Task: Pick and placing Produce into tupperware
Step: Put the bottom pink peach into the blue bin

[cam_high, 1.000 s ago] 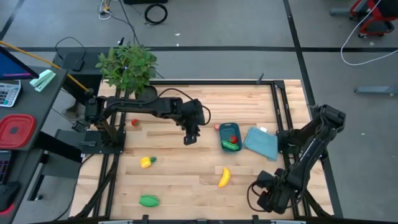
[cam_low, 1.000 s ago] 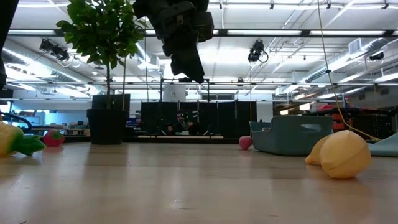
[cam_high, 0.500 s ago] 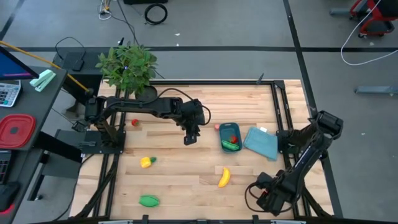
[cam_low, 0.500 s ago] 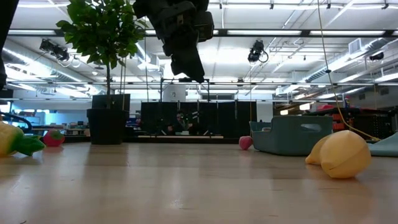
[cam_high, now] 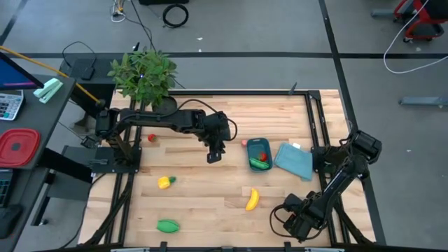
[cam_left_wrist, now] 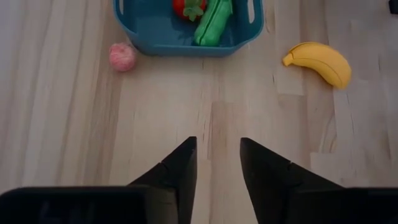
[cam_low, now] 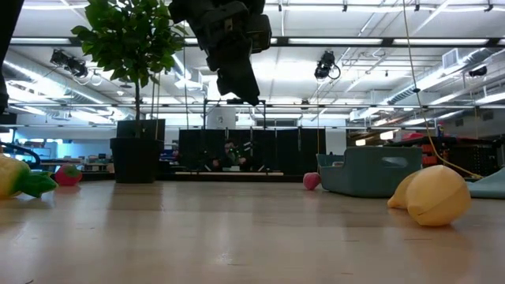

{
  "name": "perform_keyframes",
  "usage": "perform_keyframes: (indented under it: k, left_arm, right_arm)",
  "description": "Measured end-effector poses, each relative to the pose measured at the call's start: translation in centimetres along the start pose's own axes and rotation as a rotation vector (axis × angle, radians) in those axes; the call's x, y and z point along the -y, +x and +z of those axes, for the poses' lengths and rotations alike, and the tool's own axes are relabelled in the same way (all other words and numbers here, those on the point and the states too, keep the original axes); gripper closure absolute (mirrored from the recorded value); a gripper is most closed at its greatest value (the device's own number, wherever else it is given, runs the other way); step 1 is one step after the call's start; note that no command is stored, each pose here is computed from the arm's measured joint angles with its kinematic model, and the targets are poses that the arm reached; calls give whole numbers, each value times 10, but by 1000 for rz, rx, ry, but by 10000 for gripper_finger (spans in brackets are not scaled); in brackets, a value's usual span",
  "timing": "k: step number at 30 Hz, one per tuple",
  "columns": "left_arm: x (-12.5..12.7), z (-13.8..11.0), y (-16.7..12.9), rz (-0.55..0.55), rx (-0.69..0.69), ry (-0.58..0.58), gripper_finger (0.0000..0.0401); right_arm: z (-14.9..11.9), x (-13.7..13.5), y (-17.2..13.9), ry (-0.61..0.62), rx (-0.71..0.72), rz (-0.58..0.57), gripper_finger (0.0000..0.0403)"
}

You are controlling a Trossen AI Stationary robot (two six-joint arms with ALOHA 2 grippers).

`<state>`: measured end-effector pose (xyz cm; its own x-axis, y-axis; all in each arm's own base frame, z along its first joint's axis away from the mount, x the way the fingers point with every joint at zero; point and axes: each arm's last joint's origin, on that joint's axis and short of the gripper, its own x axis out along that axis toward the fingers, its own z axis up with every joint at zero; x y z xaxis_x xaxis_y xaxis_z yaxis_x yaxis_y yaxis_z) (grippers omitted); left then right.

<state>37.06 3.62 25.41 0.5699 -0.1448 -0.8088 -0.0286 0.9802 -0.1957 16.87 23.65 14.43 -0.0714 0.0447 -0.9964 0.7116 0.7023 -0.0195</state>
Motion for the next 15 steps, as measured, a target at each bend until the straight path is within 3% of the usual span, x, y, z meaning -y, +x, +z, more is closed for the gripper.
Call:
perform_keyframes:
  k: [7, 15]
  left_arm:
    - [0, 0, 0, 0, 0, 1, 271]
    - [0, 0, 0, 0, 0, 1, 275]
  right_arm:
    - [5, -1, 0, 20, -35, -4, 218]
    - [6, -1, -1, 32, -45, -6, 324]
